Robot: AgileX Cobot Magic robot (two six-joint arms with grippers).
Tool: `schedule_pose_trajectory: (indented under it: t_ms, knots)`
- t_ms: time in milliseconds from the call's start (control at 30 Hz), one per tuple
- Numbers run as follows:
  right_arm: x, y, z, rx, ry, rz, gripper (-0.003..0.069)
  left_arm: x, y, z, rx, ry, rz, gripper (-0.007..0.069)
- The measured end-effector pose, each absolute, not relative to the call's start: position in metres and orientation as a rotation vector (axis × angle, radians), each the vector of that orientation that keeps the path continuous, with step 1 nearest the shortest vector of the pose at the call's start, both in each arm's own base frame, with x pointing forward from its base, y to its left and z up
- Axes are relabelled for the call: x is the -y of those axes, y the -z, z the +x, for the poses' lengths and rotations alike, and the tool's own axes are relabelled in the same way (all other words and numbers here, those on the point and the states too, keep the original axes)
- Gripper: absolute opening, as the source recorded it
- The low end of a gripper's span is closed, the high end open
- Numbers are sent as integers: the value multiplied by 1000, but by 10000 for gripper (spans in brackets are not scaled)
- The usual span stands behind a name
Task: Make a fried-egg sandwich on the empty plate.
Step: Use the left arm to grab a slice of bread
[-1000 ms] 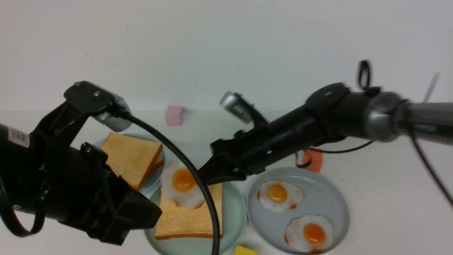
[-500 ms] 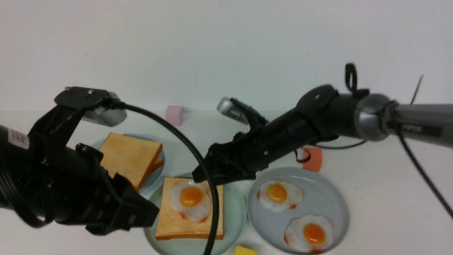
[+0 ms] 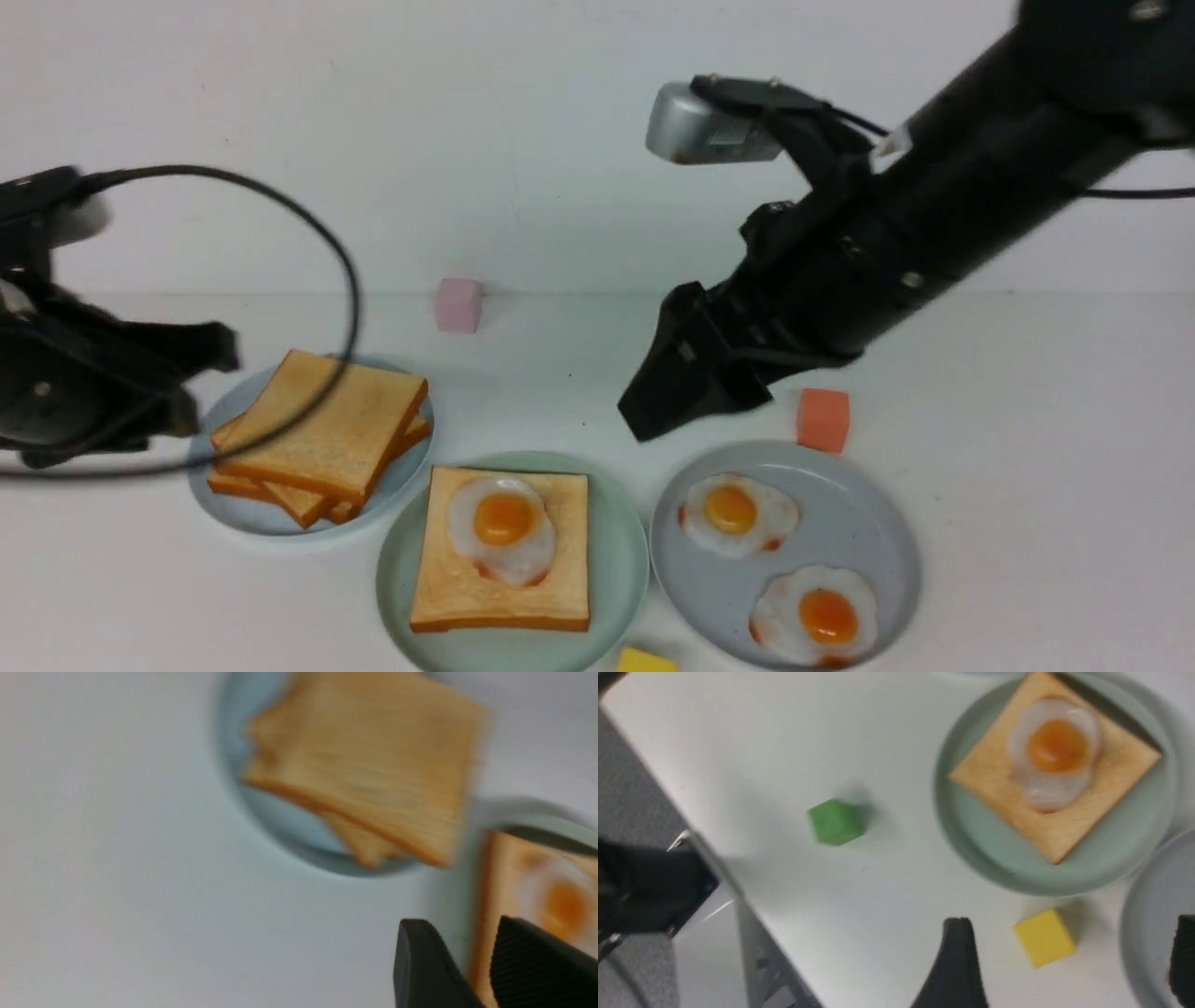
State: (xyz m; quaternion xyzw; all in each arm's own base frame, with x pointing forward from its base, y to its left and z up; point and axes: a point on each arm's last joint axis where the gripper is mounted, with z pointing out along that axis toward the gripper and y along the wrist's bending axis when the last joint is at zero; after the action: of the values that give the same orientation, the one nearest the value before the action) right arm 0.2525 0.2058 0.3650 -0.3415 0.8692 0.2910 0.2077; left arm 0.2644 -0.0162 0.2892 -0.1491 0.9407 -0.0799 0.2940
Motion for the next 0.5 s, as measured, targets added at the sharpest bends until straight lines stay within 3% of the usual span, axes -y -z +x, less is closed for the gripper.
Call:
schedule_pose_trajectory:
  t_ms: [100, 267, 400, 500]
  knots:
    - [-211, -373, 220, -2363, -833, -1039, 578, -7, -273, 290, -2556, 290, -512, 261]
    - [-217, -368, 192, -2349, -857, -1136, 578, -31, -244, 324, -2625, 426, -601, 360]
    - [-223, -362, 183, -2360, -867, -1186, 578, -38, -224, 351, -2660, 463, -519, 456]
    - [-223, -362, 183, -2359, -867, -1188, 578, -39, -213, 361, -2673, 478, -464, 472]
